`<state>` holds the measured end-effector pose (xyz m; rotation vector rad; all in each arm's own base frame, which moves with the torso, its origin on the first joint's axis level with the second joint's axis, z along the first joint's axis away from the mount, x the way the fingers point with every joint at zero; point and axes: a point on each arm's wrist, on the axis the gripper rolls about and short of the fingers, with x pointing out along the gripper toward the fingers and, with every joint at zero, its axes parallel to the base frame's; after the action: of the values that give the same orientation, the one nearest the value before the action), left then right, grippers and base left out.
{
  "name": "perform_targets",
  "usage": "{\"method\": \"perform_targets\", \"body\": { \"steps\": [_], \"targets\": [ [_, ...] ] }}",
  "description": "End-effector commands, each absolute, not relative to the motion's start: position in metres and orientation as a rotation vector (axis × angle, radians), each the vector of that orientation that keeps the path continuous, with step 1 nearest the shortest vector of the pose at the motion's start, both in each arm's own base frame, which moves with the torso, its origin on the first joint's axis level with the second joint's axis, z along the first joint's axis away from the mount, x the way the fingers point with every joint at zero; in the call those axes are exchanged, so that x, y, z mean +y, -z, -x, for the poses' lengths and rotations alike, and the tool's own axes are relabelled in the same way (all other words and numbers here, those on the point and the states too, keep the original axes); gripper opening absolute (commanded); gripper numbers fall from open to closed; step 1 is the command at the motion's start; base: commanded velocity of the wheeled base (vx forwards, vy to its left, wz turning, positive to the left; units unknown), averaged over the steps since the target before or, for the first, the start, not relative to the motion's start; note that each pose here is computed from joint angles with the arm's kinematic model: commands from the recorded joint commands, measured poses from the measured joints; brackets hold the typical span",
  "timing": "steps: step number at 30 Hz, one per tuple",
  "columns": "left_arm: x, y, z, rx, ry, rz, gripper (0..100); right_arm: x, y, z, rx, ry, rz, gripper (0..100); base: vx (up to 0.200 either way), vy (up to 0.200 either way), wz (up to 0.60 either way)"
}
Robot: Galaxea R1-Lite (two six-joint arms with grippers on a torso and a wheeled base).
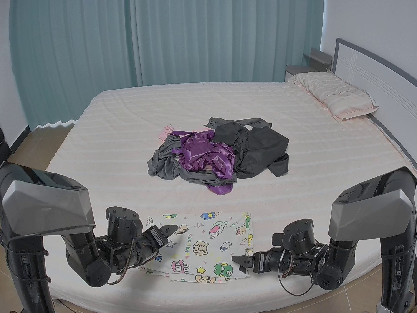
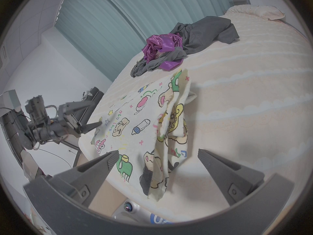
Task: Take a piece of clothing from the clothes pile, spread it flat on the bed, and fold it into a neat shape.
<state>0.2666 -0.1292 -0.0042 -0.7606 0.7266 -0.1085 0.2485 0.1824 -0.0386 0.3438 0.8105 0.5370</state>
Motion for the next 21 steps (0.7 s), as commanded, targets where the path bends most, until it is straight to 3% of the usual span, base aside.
{"method": "perform_targets", "body": {
  "steps": [1, 21],
  "targets": [
    [-0.13, 0.035, -0.267, 0.79, 0.046, 0.704, 100, 0.18, 0.037, -0.245, 0.799, -0.543, -0.345, 100, 0.0, 0.0, 0.0],
    [-0.13, -0.029, -0.258, 0.633, 0.128, 0.861, 100, 0.196, 0.043, -0.227, 0.814, -0.658, -0.313, 100, 0.0, 0.0, 0.0]
  ]
}}
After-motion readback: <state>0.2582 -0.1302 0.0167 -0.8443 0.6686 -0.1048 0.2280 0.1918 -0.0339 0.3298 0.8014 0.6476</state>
